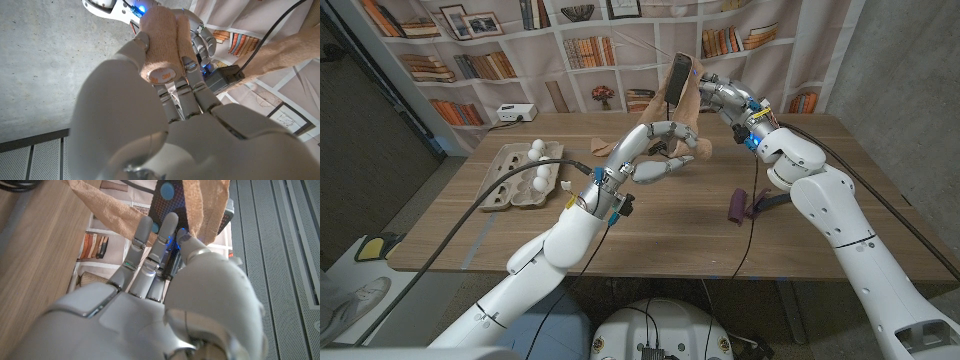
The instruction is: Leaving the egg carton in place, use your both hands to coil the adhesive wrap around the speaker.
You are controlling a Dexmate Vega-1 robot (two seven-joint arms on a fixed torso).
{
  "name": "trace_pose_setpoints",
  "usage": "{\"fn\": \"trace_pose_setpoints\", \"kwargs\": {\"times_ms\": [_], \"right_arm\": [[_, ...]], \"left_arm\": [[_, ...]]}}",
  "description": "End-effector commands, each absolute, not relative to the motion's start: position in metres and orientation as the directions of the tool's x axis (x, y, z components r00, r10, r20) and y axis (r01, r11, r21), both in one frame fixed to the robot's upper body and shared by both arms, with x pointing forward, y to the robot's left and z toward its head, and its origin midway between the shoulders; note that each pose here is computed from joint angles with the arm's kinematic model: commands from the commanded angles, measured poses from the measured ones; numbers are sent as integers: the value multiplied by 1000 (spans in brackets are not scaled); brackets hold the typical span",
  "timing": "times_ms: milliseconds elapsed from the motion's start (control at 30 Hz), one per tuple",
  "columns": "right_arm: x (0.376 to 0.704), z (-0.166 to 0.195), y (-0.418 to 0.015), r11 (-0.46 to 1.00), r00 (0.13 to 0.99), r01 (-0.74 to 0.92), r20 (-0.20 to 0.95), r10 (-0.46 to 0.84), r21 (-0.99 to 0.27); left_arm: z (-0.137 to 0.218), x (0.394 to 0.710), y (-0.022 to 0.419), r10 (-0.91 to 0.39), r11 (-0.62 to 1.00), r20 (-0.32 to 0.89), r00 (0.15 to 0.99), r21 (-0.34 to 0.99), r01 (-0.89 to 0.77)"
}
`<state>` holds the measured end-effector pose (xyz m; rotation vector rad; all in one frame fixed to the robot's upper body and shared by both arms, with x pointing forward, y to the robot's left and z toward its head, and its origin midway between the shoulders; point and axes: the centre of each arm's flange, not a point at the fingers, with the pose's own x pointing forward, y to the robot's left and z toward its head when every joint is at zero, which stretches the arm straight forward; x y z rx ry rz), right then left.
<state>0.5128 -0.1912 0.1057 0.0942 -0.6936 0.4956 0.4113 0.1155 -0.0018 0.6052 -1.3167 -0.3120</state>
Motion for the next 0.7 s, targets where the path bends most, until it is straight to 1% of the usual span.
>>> {"fn": "trace_pose_setpoints", "kwargs": {"times_ms": [33, 133, 333, 533, 667, 700], "right_arm": [[508, 110, -201, 840, 641, -543, 635, 432, -23], [506, 111, -201, 838, 636, -545, 635, 438, -32], [502, 110, -202, 834, 634, -551, 634, 442, -31], [500, 107, -196, 820, 631, -572, 624, 461, -27], [498, 104, -190, 785, 624, -620, 612, 487, 7], [498, 104, -186, 770, 605, -638, 612, 510, -12]], "left_arm": [[-14, 425, 120, -516, 813, 799, 307, 570, -118], [-16, 432, 120, -516, 812, 791, 328, 574, -105], [-17, 438, 115, -529, 801, 780, 334, 589, -107], [-21, 449, 105, -553, 787, 753, 356, 612, -72], [-25, 457, 97, -567, 780, 739, 364, 624, -52], [-27, 461, 93, -572, 776, 732, 370, 629, -44]]}}
